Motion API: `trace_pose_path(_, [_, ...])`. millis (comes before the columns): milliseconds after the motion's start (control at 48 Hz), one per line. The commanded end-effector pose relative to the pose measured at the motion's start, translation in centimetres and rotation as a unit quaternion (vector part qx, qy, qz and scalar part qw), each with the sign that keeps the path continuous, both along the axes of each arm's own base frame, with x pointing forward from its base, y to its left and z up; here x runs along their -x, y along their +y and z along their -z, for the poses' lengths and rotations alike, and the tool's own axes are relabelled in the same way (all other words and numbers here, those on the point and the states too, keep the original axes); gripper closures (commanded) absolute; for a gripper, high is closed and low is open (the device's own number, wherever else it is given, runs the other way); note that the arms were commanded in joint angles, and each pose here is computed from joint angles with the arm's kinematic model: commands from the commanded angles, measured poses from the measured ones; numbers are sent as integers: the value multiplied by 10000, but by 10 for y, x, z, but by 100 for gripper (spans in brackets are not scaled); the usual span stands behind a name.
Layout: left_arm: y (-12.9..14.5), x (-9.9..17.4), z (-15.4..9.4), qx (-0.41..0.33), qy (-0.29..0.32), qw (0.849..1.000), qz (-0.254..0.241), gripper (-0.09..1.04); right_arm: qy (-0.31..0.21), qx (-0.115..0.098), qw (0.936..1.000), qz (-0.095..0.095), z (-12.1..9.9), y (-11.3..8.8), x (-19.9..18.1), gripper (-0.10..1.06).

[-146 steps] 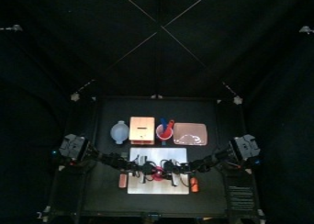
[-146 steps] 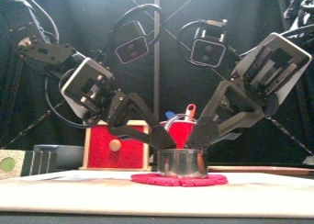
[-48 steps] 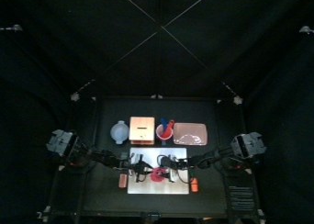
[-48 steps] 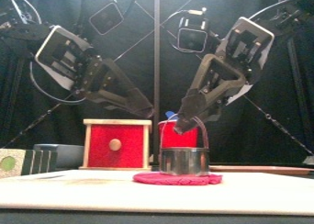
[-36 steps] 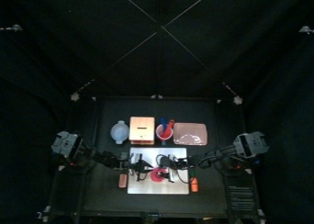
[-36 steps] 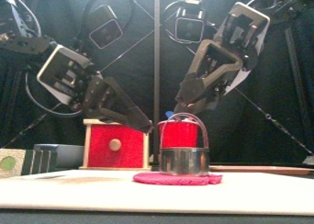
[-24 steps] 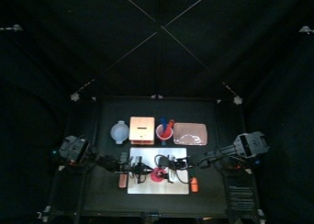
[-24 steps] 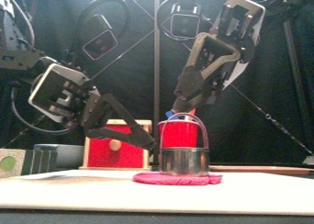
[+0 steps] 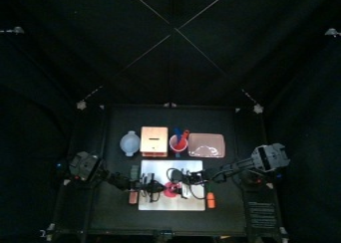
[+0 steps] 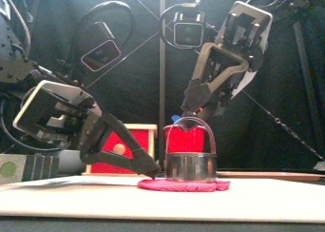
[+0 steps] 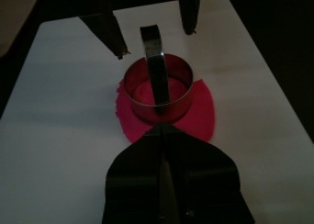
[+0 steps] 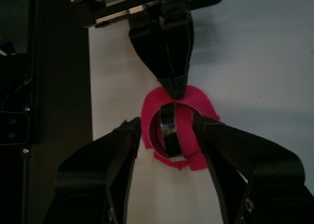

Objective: Get the cutter from the drawer then cut the dough then place the extra dough in the bowl
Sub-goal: Cut the dough

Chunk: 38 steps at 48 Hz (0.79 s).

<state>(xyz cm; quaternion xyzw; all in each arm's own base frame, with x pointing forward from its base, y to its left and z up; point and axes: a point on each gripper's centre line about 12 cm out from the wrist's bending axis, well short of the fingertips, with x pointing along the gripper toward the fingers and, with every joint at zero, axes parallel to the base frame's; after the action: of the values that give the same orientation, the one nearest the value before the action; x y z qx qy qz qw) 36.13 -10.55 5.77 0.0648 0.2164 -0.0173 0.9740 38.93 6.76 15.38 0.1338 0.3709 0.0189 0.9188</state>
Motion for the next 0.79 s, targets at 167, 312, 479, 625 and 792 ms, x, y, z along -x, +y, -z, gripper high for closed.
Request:
trace_pose_path(167, [-2, -6, -2, 63, -88, 9999, -80, 50, 3, 19, 10000, -7, -3, -1, -9, 12])
trace_pose_path(312, [-1, -5, -1, 72, -54, 9999, -104, 51, 142, 61, 9999, -46, 3, 0, -11, 12])
trace_pose_path(479, [-2, -6, 1, 76, -39, 9999, -107, 51, 212, 96, 9997, -91, 2, 1, -14, 16])
trace_pose_path(625, [-1, -7, 5, 80, 8, 9998, -175, 51, 280, 102, 9995, -102, 1, 1, -16, 29])
trace_pose_path(792, [-1, -6, 6, 80, 45, 9998, -169, 51, 295, 95, 9995, -108, -3, 1, -18, 46])
